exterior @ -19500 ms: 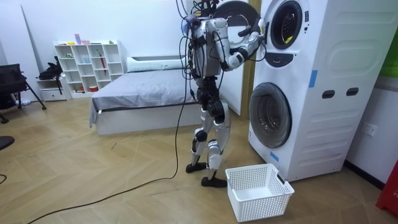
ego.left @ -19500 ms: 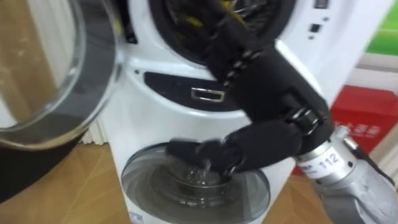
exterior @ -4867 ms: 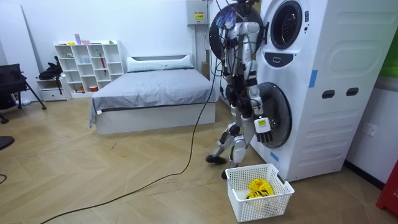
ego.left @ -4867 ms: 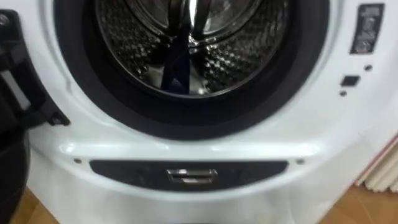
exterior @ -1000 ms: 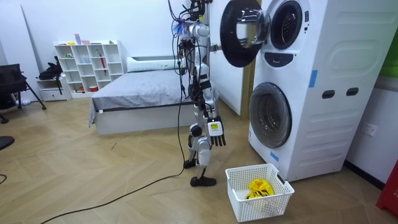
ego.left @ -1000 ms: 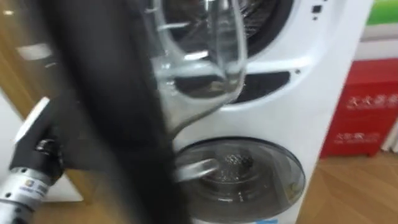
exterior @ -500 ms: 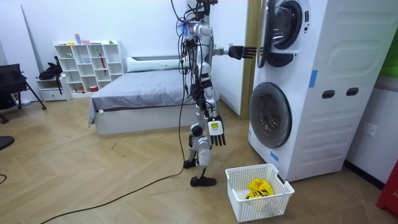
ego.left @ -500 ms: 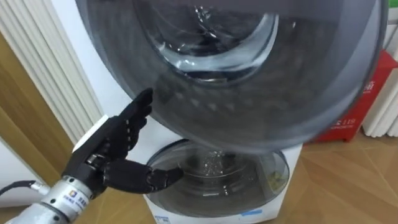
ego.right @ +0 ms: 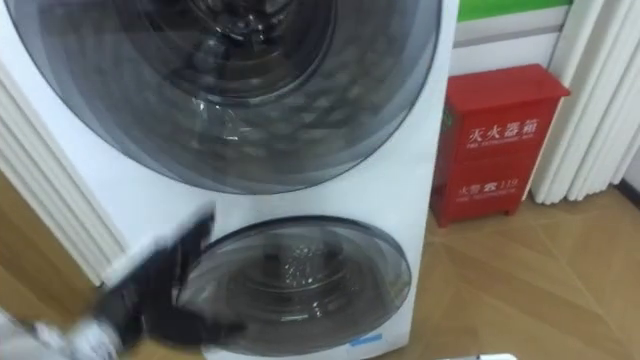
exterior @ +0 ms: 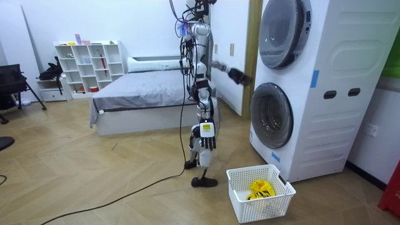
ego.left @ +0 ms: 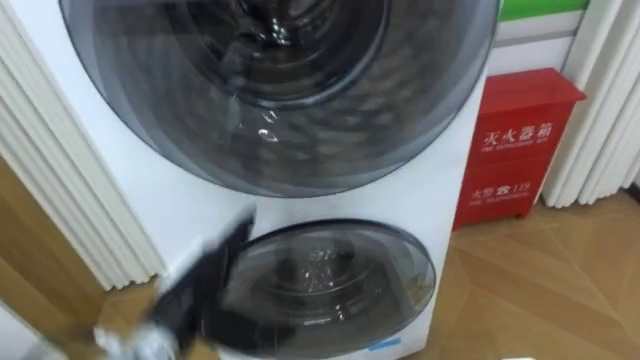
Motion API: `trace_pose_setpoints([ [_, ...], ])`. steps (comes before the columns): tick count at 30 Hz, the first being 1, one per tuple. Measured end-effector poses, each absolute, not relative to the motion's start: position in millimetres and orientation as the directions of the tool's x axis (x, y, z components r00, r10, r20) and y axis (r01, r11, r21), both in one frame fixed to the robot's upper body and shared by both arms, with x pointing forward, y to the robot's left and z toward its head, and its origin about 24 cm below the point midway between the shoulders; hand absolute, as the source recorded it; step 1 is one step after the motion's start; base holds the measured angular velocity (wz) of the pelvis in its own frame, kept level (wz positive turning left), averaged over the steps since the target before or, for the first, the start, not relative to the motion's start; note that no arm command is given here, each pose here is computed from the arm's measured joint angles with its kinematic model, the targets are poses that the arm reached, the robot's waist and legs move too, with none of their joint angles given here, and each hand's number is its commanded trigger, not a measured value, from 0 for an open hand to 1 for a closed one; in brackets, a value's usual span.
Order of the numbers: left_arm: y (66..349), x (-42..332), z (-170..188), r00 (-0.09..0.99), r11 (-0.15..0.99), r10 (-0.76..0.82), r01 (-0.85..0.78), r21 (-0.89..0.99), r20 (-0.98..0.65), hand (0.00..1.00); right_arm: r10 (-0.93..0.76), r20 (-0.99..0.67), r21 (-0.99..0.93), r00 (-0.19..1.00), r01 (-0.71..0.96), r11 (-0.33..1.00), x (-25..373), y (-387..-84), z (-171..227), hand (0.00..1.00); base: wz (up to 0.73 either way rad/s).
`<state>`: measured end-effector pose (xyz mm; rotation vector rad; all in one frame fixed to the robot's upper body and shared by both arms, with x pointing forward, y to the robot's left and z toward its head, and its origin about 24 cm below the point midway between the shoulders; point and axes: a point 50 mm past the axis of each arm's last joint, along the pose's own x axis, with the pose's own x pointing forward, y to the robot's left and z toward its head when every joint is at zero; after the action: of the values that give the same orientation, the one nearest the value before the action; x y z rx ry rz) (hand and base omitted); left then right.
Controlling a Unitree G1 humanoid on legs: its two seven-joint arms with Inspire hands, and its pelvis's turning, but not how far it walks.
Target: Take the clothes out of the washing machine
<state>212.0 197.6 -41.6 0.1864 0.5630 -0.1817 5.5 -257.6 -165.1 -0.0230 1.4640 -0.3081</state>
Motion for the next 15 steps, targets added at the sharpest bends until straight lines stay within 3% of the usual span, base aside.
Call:
trace_pose_setpoints([
  [4,221,175,-99,0.665,0.971,0.083,0.114,0.210,-0.742,0.00,-0.217,-0.968,-0.195,0.126,0.169,0.966,16,-254,-165,0.00,-0.09],
  [11,230,136,-135,0.519,0.960,0.219,0.035,0.276,-0.826,0.00,-0.203,-0.961,-0.167,0.187,0.193,0.967,24,-248,-165,0.00,-0.10],
  [15,233,92,-152,0.395,0.947,0.294,-0.001,0.320,-0.870,0.00,-0.218,-0.958,-0.173,0.189,0.229,0.958,22,-246,-166,0.00,-0.15],
])
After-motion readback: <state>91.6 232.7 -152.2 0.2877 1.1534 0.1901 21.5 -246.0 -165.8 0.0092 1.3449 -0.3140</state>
